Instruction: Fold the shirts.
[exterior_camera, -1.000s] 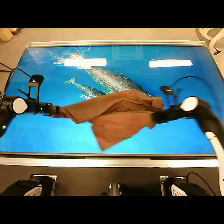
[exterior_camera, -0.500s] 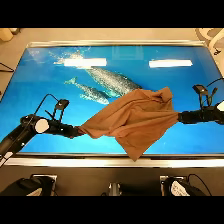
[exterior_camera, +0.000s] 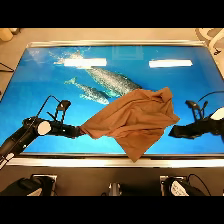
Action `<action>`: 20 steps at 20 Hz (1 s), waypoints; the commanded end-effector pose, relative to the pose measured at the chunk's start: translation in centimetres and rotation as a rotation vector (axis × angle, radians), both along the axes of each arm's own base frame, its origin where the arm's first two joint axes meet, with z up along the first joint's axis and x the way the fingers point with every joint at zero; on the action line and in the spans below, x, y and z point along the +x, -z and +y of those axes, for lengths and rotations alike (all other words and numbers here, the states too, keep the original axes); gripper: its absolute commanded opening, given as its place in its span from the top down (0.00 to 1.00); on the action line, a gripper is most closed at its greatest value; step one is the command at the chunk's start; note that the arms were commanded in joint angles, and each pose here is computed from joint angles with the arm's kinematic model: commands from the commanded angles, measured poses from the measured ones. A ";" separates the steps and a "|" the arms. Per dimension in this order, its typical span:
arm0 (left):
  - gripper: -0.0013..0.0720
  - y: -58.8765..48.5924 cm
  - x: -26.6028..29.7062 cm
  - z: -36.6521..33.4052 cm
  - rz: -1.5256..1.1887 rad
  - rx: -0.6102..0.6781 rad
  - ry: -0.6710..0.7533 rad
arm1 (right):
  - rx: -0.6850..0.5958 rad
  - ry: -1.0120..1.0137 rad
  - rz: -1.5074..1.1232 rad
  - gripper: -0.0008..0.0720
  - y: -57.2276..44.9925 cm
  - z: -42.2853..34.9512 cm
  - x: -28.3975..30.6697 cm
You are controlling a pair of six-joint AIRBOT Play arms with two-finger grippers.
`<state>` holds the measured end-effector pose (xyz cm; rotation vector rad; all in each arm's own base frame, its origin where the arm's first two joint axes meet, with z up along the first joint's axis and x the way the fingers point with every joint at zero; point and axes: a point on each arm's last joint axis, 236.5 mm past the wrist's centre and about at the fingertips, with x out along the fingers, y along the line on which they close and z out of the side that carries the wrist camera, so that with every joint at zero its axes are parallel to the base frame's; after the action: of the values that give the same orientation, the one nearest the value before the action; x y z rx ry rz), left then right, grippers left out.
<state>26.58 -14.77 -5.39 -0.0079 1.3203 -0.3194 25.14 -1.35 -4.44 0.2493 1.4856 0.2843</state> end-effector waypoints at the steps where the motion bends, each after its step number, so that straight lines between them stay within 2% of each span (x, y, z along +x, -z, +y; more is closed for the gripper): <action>1: 0.95 0.0 0.0 -0.1 -0.002 -0.002 0.001 | 0.121 0.117 -0.014 0.35 3.0 3.0 -0.4; 3: 0.95 -0.1 0.0 -0.1 -0.003 -0.003 0.001 | 0.147 0.192 -0.058 0.40 3.9 3.5 0.6; 7: 0.95 -0.3 -0.2 -0.6 0.010 -0.024 -0.006 | 0.179 0.255 -0.105 0.41 3.8 3.8 2.2; 12: 0.95 -0.4 -0.1 -0.7 0.004 -0.029 -0.008 | 0.221 0.271 -0.004 0.43 6.2 4.5 1.4; 13: 0.95 -0.4 -0.1 -0.7 0.004 -0.029 -0.008 | 0.237 0.276 -0.003 0.48 6.5 4.7 1.6; 15: 0.95 -0.4 0.0 -0.7 0.004 -0.028 -0.007 | 0.266 0.304 -0.009 0.68 6.7 5.1 2.3; 16: 0.95 -0.4 0.0 -0.6 0.003 -0.028 -0.007 | 0.275 0.313 -0.016 0.93 6.6 5.2 2.6; 18: 0.95 -1.2 0.1 -0.5 0.003 -0.012 0.012 | 0.279 0.236 -0.062 0.96 5.5 5.2 3.2; 20: 0.95 -4.4 2.2 0.8 -0.073 0.070 0.058 | 0.271 0.066 -0.203 0.96 1.2 5.0 5.7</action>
<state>27.34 -15.30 -3.49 -0.0066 1.3000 -0.3354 28.89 3.40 -9.11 0.5917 1.3222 0.3080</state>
